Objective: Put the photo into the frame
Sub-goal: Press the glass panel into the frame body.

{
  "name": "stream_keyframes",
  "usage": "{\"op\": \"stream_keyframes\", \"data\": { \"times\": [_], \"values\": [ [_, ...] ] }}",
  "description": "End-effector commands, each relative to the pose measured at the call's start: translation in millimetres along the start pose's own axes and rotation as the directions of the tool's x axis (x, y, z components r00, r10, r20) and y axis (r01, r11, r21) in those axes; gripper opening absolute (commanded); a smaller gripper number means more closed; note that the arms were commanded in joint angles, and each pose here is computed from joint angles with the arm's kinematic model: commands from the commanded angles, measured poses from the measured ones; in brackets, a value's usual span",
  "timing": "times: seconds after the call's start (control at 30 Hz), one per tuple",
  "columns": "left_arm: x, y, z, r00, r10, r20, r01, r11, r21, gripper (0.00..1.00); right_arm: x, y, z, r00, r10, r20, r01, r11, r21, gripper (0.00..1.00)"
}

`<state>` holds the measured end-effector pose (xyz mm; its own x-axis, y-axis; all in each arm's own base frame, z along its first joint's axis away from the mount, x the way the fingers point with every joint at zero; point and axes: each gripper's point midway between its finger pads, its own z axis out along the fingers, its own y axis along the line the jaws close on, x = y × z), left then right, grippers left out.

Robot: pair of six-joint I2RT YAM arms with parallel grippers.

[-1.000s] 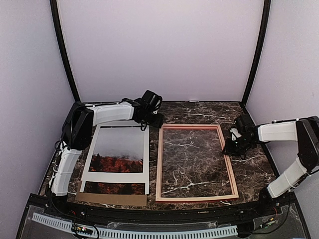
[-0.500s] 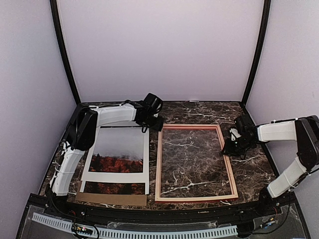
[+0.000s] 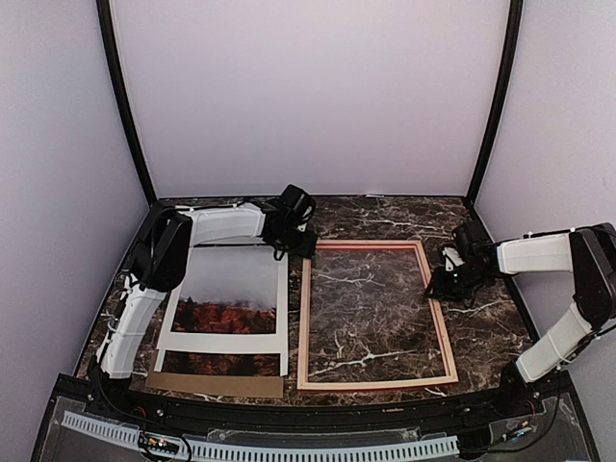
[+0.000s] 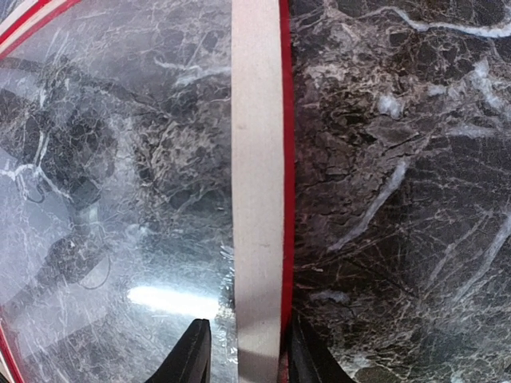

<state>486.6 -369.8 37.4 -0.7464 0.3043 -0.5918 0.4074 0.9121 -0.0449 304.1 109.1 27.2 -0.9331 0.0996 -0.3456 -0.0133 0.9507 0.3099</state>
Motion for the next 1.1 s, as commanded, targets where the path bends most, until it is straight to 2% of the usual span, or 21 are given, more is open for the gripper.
{"op": "stream_keyframes", "data": {
  "times": [0.0, 0.3, 0.57, 0.8, 1.07],
  "values": [
    [11, -4, -2, 0.999, 0.006, -0.036, -0.006, 1.000, 0.002, 0.63, -10, 7, 1, 1.000, 0.000, 0.028, 0.001, 0.999, -0.034, 0.35],
    [-9, -4, -22, 1.000, 0.001, 0.003, -0.001, 1.000, -0.005, 0.63, -12, 6, -2, 0.999, 0.006, 0.036, -0.005, 1.000, -0.026, 0.42],
    [-35, -10, -58, 0.998, -0.026, 0.064, 0.023, 0.999, 0.043, 0.64, -14, 1, -5, 0.999, 0.014, 0.044, -0.013, 1.000, -0.004, 0.45],
    [-46, 0, -104, 0.993, -0.028, 0.112, 0.026, 0.999, 0.018, 0.65, -18, -8, -1, 0.999, 0.025, 0.037, -0.026, 0.999, 0.029, 0.35],
    [-34, 33, -153, 0.989, -0.041, 0.142, 0.050, 0.997, -0.062, 0.68, -32, -23, 7, 0.999, 0.022, 0.044, -0.027, 0.994, 0.103, 0.30]
  ]
}}
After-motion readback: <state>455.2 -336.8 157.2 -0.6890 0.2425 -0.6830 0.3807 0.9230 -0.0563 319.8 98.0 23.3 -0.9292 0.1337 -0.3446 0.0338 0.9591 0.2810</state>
